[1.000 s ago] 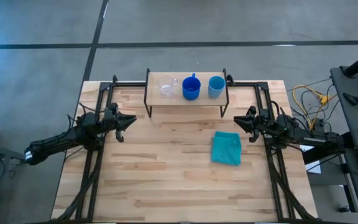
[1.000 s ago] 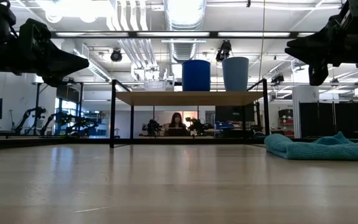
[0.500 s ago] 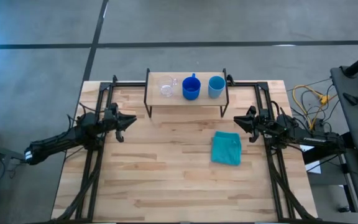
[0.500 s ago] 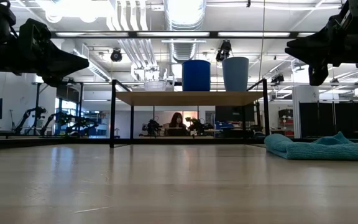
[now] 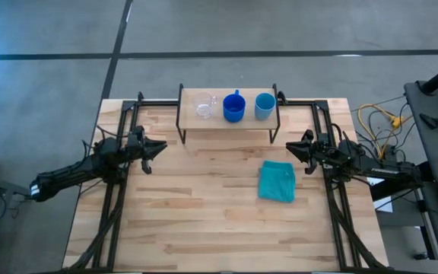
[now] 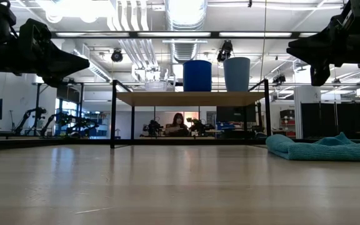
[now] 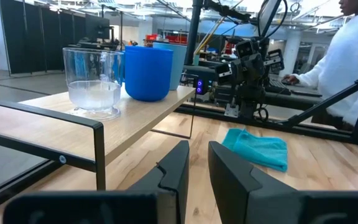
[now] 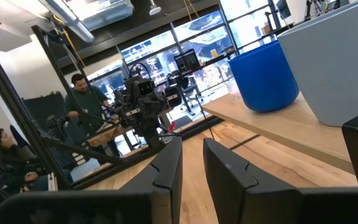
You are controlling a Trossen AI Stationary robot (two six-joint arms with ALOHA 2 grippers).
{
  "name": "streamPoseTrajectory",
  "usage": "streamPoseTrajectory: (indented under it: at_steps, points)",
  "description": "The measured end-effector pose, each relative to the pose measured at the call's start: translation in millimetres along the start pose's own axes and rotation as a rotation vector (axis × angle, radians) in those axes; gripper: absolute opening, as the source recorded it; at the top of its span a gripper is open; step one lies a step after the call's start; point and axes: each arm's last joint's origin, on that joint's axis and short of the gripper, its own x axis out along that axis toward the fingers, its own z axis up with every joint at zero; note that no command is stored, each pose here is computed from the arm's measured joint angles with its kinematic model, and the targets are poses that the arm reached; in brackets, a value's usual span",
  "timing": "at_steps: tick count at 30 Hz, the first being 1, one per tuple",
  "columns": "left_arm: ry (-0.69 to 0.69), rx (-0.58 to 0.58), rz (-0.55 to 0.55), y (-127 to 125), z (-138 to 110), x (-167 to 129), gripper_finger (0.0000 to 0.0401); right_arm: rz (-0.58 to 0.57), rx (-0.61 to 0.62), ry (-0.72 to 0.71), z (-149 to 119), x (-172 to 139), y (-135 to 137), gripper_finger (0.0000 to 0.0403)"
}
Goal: Stack small to large cups/mugs on shelf
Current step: Return to Home Position
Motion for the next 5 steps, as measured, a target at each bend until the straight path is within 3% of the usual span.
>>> streamPoseTrajectory:
  at_steps: [5]
  points:
    - [0.000,0.000,0.000,0.0,0.0,0.0,0.0047,0.000,0.000,0.000,0.0,0.0,0.0,0.0065]
